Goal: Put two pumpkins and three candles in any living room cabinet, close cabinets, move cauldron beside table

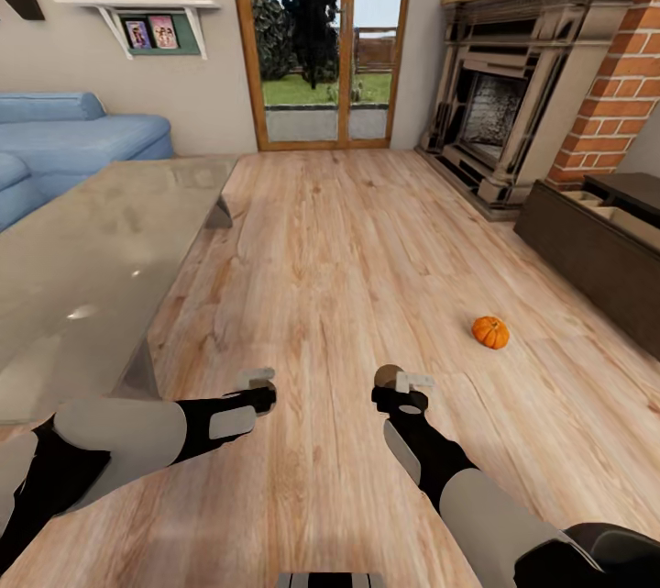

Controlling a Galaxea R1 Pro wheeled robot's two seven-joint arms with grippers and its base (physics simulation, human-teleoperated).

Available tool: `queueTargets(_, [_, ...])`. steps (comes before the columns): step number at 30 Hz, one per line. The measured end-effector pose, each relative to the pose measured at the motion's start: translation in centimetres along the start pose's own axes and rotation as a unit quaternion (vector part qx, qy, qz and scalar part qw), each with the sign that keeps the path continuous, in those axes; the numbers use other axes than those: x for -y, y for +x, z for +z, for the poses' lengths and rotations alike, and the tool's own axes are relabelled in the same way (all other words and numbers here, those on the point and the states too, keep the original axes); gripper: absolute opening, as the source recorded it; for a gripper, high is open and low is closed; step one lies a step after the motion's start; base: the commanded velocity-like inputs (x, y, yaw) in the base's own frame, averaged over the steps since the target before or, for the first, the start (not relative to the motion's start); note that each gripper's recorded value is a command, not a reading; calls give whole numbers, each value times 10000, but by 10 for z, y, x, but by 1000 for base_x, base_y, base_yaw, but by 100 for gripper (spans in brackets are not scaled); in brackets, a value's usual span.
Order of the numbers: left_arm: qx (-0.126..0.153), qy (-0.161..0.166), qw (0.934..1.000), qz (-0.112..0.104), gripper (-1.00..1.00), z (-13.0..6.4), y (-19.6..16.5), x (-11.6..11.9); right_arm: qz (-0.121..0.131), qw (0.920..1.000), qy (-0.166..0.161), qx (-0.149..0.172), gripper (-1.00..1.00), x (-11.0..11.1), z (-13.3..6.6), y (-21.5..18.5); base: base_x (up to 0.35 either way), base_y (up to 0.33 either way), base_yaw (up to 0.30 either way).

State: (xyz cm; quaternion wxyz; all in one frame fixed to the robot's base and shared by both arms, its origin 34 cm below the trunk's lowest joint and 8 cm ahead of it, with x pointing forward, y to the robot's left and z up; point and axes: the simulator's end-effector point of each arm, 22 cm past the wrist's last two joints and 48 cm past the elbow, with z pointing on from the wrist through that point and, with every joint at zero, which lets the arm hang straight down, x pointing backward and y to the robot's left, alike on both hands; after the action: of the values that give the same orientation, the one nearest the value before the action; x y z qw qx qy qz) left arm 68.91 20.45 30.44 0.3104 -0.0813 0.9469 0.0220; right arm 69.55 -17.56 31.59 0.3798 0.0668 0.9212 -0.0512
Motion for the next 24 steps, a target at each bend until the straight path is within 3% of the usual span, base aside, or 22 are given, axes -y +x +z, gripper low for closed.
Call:
queueTargets(19, [-3, 23, 10000, 5, -100, -1, 1, 4, 4, 10000, 8, -1, -100, 1, 0, 0, 343, 50, 0])
queueTargets(24, [-3, 20, 10000, 11, -100, -1, 1, 4, 9, 10000, -3, -2, -100, 1, 0, 0, 343, 1, -131])
